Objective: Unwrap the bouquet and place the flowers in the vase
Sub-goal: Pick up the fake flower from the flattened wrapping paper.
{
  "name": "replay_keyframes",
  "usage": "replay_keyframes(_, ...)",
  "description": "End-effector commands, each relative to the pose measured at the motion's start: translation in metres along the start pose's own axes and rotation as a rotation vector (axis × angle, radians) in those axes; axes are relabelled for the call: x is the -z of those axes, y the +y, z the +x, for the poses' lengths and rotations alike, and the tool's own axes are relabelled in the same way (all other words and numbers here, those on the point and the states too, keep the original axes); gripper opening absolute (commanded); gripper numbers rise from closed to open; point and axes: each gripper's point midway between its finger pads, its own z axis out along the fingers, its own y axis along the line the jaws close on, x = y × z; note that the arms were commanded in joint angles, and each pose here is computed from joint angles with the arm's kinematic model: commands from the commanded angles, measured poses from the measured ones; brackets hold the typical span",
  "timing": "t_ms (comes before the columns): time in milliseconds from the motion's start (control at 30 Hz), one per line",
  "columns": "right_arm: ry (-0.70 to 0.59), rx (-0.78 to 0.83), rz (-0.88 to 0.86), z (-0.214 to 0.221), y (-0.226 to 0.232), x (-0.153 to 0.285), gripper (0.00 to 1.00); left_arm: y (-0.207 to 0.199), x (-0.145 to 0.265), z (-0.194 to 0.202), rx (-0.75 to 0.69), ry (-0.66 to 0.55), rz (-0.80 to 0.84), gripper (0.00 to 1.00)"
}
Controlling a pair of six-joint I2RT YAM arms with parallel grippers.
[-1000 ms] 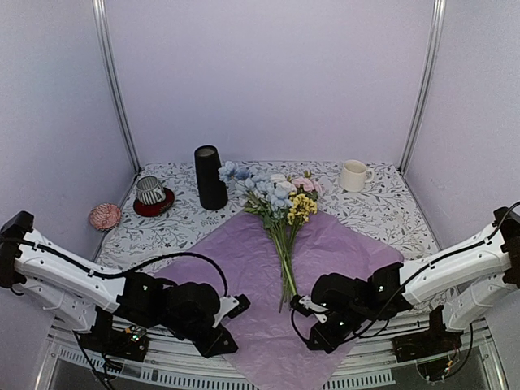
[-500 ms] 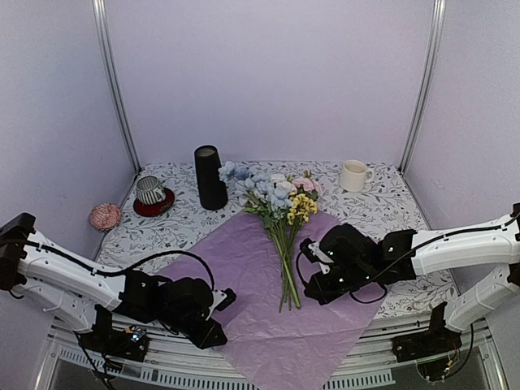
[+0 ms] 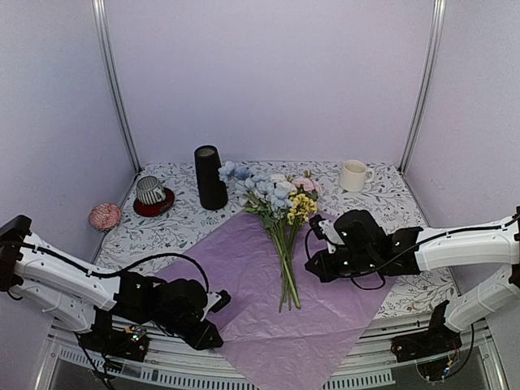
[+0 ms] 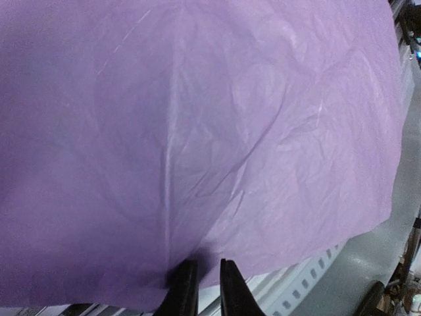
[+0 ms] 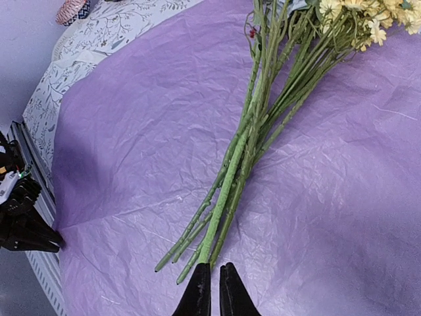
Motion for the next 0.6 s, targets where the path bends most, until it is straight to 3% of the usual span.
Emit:
replay_keyframes(0,-0.098,0.039,-0.040,-0.023,0.006,0.000,0.07,0.003,0.001,0.000,0.036,-0.007,0.012,0.15)
replay_keyframes(367,-0.099,0.048,-0.021,-0.063,0.008,-0.024,0.06,0.008,0.029,-0.054,0.044,-0.201,-0.027,0.17)
replay_keyframes(567,-0.141,0.067,-0.039,-0.086,0.005,-0.033,0.18,0.015,0.055,-0.096,0.067,-0.383,-0.048,0.19)
